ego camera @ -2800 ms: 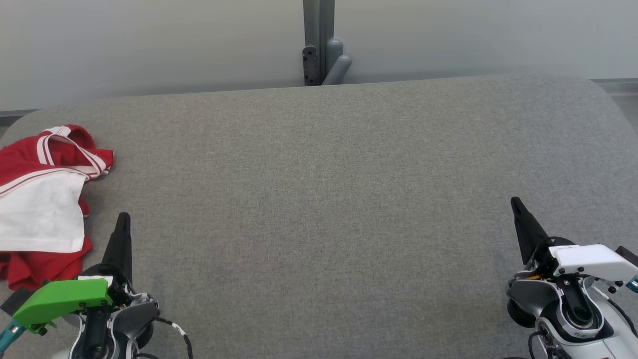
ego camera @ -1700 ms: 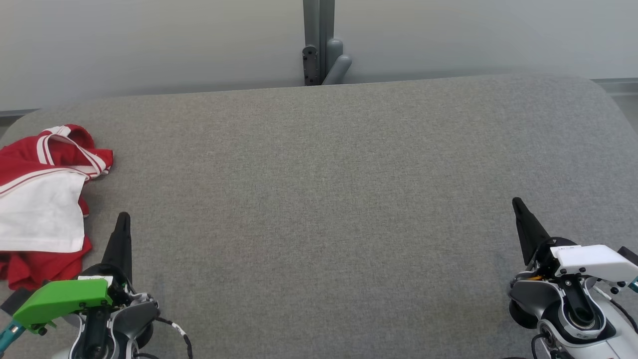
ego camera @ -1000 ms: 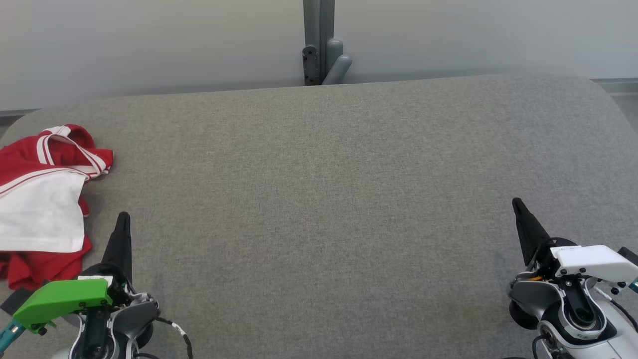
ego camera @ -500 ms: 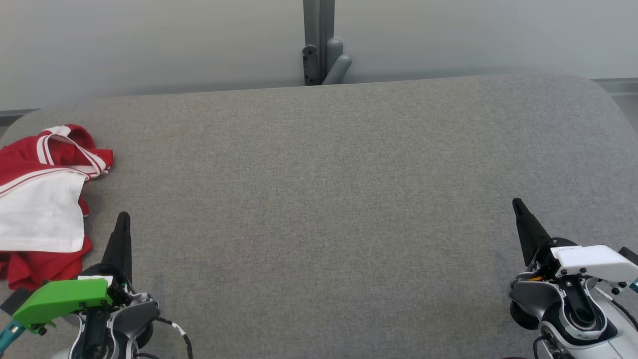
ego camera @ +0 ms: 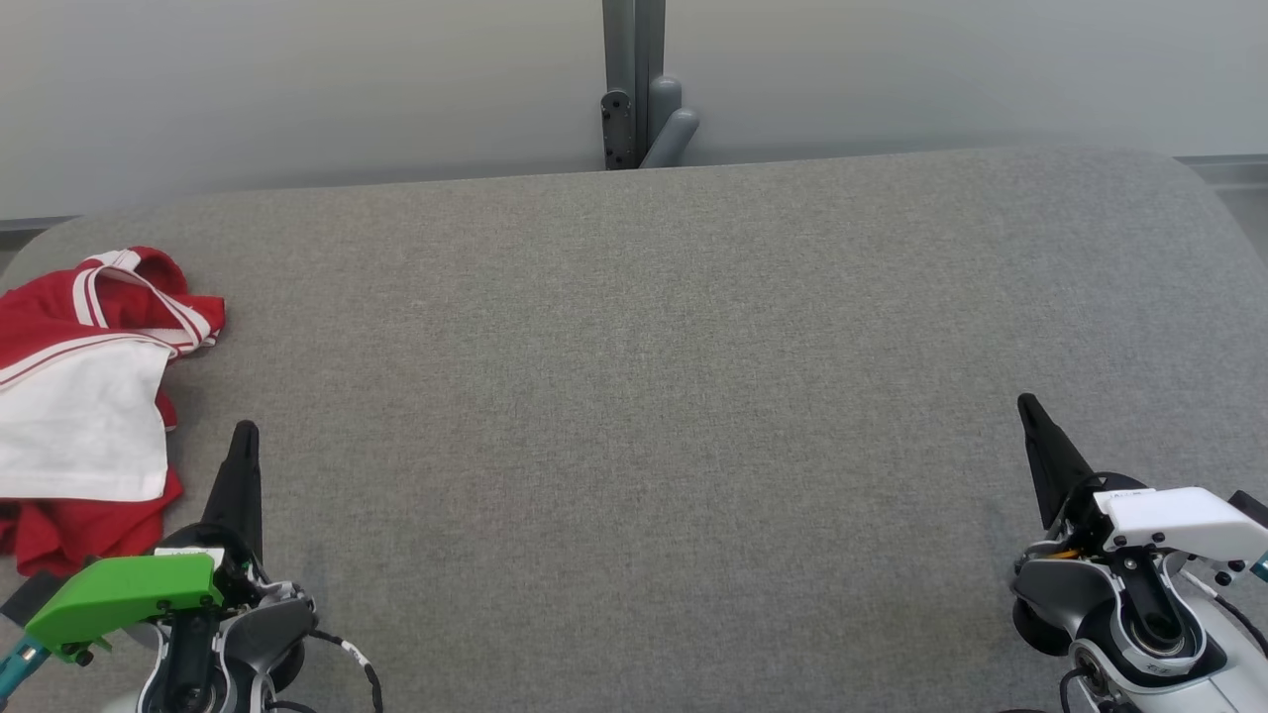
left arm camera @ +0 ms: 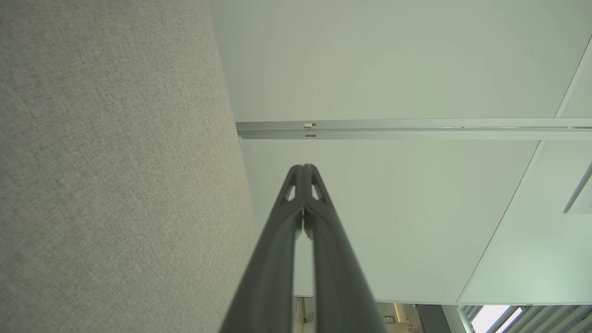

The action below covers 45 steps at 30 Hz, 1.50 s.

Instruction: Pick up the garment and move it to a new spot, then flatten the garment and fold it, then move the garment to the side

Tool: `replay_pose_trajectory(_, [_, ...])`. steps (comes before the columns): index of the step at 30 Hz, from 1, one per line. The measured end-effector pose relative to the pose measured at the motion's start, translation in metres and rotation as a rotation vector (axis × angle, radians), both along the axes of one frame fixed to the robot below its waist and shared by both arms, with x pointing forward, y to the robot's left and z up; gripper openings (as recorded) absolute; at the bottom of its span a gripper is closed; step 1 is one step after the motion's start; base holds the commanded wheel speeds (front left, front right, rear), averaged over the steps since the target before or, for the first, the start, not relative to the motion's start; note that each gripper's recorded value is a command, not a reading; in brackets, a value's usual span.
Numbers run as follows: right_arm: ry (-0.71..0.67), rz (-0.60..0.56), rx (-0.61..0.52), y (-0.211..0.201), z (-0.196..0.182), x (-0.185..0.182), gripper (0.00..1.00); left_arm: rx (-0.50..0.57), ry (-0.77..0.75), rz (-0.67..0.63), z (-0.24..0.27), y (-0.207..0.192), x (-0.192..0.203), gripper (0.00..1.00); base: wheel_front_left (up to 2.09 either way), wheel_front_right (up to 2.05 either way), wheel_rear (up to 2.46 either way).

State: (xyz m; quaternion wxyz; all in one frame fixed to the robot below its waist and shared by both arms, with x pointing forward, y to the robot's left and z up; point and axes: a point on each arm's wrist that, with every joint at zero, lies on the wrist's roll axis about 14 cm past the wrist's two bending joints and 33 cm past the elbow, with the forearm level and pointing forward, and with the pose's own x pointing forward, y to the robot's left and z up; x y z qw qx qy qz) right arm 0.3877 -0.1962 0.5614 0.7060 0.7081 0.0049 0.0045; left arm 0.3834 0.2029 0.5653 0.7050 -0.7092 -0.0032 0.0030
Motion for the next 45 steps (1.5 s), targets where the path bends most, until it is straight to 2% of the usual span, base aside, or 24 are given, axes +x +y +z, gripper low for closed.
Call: replay_pose_trajectory(45, [0.003,-0.001,0.002,-0.0004,0.0005,-0.0006,0.00,0.000,0.002,0.000,-0.0003,0.0000,0.0000,0.00,0.00,0.00,0.00])
